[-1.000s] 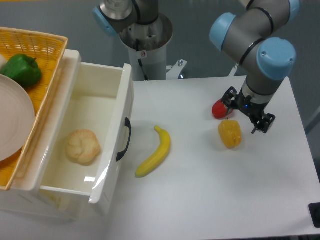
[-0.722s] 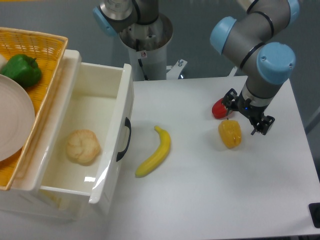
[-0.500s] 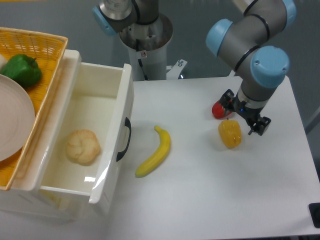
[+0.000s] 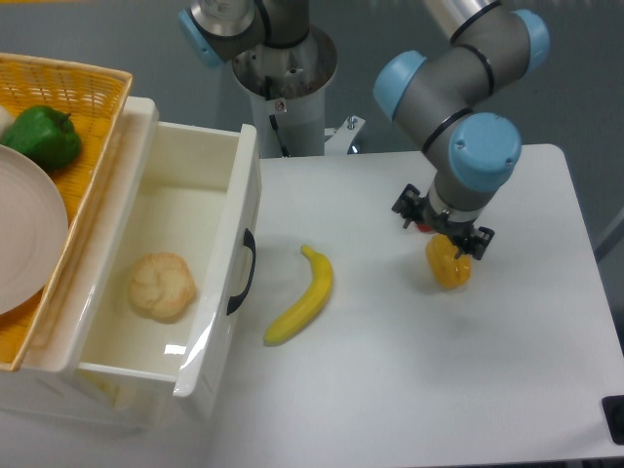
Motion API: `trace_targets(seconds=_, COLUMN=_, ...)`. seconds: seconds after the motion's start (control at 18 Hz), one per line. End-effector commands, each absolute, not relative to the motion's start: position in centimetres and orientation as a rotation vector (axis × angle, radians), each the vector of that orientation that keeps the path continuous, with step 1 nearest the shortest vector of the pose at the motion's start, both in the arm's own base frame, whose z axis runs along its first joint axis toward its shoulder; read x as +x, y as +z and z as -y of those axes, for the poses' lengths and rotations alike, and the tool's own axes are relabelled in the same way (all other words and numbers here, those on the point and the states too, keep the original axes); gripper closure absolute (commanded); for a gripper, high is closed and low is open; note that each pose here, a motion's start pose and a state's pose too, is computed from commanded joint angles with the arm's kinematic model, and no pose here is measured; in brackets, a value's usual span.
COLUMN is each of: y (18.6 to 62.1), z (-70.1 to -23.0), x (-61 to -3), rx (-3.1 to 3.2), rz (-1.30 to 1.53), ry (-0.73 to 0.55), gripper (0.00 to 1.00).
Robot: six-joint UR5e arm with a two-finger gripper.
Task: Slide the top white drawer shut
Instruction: 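Raise the gripper from the yellow pepper and move toward the drawer, then lower the gripper against the front of the open white drawer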
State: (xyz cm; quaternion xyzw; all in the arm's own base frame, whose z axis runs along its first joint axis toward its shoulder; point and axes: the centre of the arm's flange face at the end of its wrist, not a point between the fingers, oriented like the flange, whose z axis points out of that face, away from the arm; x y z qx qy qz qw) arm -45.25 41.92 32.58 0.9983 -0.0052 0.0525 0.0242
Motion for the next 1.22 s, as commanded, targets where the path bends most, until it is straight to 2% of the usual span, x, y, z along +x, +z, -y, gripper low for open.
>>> trace_targets(seconds=0.11, y=32.7, z=-42.9, x=-44.4, rx=3.123, rz=-0.037, ry=0.206, gripper=0.35)
trace_targets(seconds=0.17, y=32.8, z=-43.6, x=-43.7, rx=3.132, rz=-0.021, ry=0.214, gripper=0.54)
trace_targets(seconds=0.22, y=32.8, z=-44.1, x=-43.1, rx=3.133, rz=-0.014, ry=0.216, gripper=0.69)
trace_targets(seconds=0.44, y=32.3, z=-45.7, x=-41.2, rx=3.153, rz=-0.029, ry=0.278, gripper=1.0)
trace_targets(seconds=0.67, y=32.8, z=-47.0, x=-39.9, rx=3.21, rz=-0.205, ry=0.419, gripper=1.0)
trace_targets(seconds=1.06, y=33.6, z=-48.9, x=-37.9, rx=3.281, rz=-0.262, ry=0.802, gripper=1.0)
trace_targets(seconds=1.22, y=34.1, z=-49.5, x=-37.3, rx=3.294, rz=-0.274, ry=0.882, gripper=1.0)
